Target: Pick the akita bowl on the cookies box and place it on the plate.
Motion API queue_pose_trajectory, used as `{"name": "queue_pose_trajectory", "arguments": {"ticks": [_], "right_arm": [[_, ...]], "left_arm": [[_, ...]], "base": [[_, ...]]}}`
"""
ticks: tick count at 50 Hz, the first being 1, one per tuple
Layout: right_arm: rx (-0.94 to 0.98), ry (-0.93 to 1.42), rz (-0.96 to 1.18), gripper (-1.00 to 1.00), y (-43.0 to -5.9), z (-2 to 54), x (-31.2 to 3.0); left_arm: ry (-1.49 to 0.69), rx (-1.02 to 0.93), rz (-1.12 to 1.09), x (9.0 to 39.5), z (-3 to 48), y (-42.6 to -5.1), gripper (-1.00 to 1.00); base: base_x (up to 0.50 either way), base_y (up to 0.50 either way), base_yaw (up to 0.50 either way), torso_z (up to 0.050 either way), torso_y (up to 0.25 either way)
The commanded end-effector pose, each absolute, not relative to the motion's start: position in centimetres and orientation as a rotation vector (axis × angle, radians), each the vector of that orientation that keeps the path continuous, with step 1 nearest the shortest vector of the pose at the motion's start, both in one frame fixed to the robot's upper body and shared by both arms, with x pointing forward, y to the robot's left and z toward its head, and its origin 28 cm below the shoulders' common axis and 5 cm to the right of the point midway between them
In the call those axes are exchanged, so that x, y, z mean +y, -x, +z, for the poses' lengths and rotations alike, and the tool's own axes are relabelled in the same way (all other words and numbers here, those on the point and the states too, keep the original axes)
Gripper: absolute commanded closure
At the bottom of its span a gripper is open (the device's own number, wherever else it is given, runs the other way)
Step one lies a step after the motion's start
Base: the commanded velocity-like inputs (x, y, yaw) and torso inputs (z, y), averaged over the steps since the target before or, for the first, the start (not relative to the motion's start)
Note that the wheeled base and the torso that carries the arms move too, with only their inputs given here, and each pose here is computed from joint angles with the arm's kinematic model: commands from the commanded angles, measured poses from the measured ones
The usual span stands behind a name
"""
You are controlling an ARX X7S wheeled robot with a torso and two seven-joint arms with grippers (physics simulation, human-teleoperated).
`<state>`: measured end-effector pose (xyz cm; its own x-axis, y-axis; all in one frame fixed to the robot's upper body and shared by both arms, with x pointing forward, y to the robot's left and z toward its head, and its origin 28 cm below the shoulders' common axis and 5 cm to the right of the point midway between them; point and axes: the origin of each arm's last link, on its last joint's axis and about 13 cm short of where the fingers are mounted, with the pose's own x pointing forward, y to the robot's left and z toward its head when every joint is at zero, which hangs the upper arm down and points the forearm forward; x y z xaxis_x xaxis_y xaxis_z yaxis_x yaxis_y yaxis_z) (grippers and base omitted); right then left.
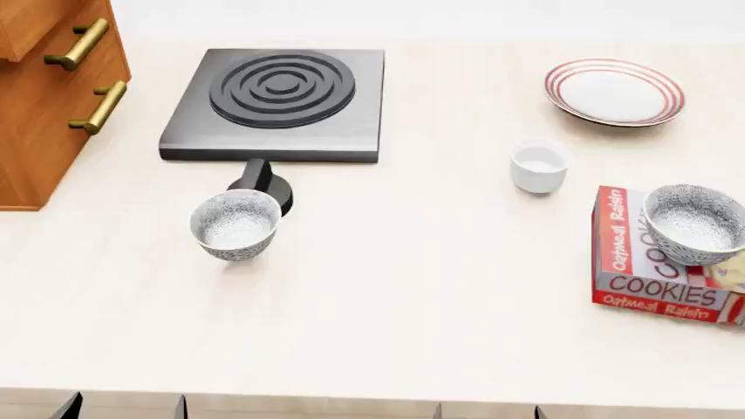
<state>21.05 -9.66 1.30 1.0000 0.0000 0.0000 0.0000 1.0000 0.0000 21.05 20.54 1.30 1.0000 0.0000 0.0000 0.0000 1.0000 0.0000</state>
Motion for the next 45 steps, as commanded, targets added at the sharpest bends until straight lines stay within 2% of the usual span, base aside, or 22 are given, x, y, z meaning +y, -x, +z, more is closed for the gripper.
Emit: {"name": "queue_pose_trajectory", "arguments": {"ticks": [1,9,26,31,35,37,45], "right_arm": [[0.024,-0.018,-0.002,-1.00,-20.9,1.1,-9.7],[0.000,-0.012,-0.034,-1.00,-20.4,1.2,-9.9],[-0.047,0.020,-0.046,-1.00,-20.7,1.9,-9.9],[-0.125,0.043,-0.056,-1.00,-21.2,4.5,-10.2],[-0.201,0.038,-0.066,-1.00,-21.3,7.8,-10.4],[-0.225,0.036,-0.080,-1.00,-21.1,9.1,-10.6],[-0.304,0.062,-0.115,-1.00,-19.9,12.1,-11.3]], "left_arm": [[0.018,0.021,-0.008,20.6,1.0,-21.0,-1.00],[0.010,-0.013,-0.014,20.5,1.2,-20.8,-1.00],[-0.012,0.049,-0.017,20.6,0.8,-21.4,-1.00],[-0.010,0.003,-0.001,21.0,4.3,-22.3,-1.00],[0.018,-0.175,-0.026,21.4,8.6,-22.0,-1.00],[0.032,-0.193,-0.020,21.5,9.9,-21.9,-1.00],[-0.009,-0.236,0.018,22.0,11.7,-21.6,-1.00]], "base": [[0.00,0.00,0.00,0.000,0.000],[0.00,0.00,0.00,0.000,0.000],[0.00,0.00,0.00,0.000,0.000],[0.15,0.00,0.00,0.000,0.000],[0.50,0.00,0.00,0.000,0.000],[0.50,0.00,0.00,0.000,0.000],[0.50,0.00,0.00,0.000,0.000]]}}
